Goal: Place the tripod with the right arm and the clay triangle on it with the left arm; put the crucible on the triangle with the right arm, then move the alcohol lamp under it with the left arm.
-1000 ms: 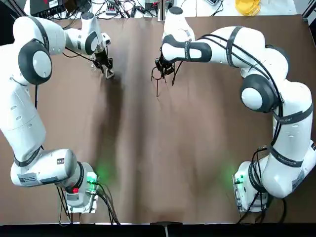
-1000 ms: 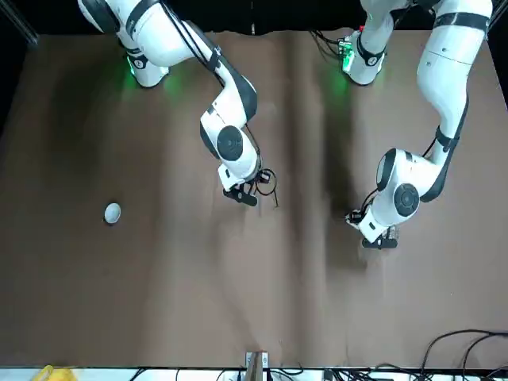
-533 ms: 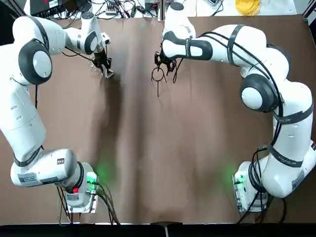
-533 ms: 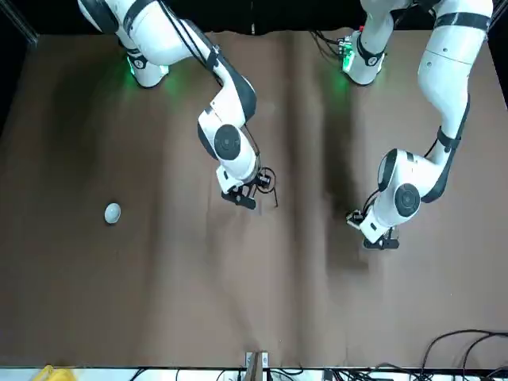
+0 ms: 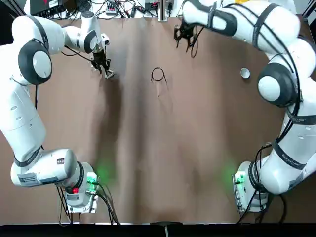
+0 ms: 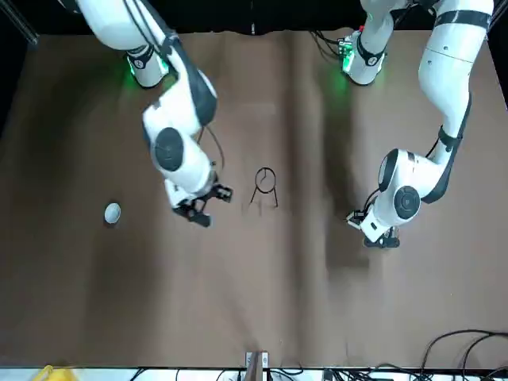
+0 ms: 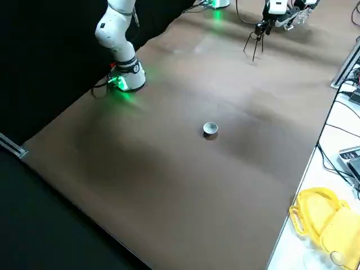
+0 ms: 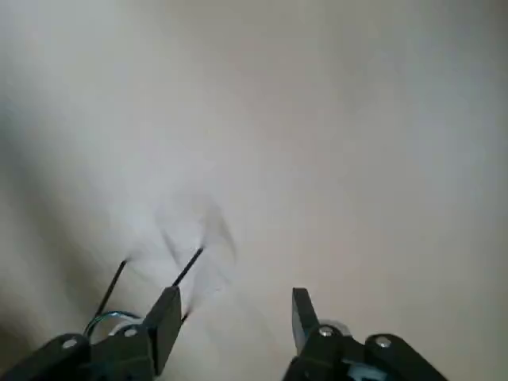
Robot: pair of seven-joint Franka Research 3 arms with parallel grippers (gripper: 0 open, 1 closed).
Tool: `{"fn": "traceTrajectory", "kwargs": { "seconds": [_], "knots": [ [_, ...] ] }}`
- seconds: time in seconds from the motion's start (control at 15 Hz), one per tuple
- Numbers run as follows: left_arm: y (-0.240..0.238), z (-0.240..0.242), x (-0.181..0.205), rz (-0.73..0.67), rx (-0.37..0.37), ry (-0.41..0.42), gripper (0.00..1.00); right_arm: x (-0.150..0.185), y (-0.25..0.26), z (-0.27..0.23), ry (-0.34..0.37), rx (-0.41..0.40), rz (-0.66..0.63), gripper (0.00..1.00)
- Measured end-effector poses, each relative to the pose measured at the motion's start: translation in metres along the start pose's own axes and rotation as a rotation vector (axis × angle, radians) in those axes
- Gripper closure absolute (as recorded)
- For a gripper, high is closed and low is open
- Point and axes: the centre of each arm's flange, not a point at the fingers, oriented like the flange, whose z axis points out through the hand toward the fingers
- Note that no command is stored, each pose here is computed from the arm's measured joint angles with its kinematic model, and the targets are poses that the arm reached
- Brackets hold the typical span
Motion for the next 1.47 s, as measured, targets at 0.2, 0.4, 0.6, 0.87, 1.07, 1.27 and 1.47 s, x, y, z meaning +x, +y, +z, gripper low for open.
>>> {"fn": "traceTrajectory", "kwargs": {
  "seconds": [0.2, 0.4, 0.6, 0.87, 1.07, 1.27, 1.47],
  "knots": [
    [0.003, 0.001, -0.001, -0.003, 0.001, -0.002, 0.57, 0.031, 0.041, -0.041, 0.02, 0.007, -0.035, 0.35],
    [0.007, 0.004, -0.001, -0.004, 0.001, -0.006, 0.59, 0.057, 0.093, -0.087, 0.034, -0.009, -0.106, 0.35],
    [0.008, 0.007, -0.002, -0.015, 0.001, -0.011, 0.61, 0.082, 0.152, -0.124, 0.053, -0.044, -0.207, 0.32],
    [0.015, 0.009, -0.003, -0.036, 0.002, -0.014, 0.75, 0.108, 0.248, -0.186, 0.109, -0.064, -0.321, 0.3],
    [0.015, 0.007, -0.001, -0.064, 0.002, -0.009, 0.88, 0.115, 0.303, -0.211, 0.116, -0.072, -0.362, 0.29],
    [0.015, 0.006, 0.0, -0.073, 0.001, -0.005, 0.87, 0.122, 0.354, -0.214, 0.085, -0.081, -0.396, 0.21],
    [0.009, -0.009, 0.01, -0.088, -0.005, 0.026, 0.87, 0.12, 0.386, -0.213, 0.074, -0.085, -0.405, 0.11]
  ]
}}
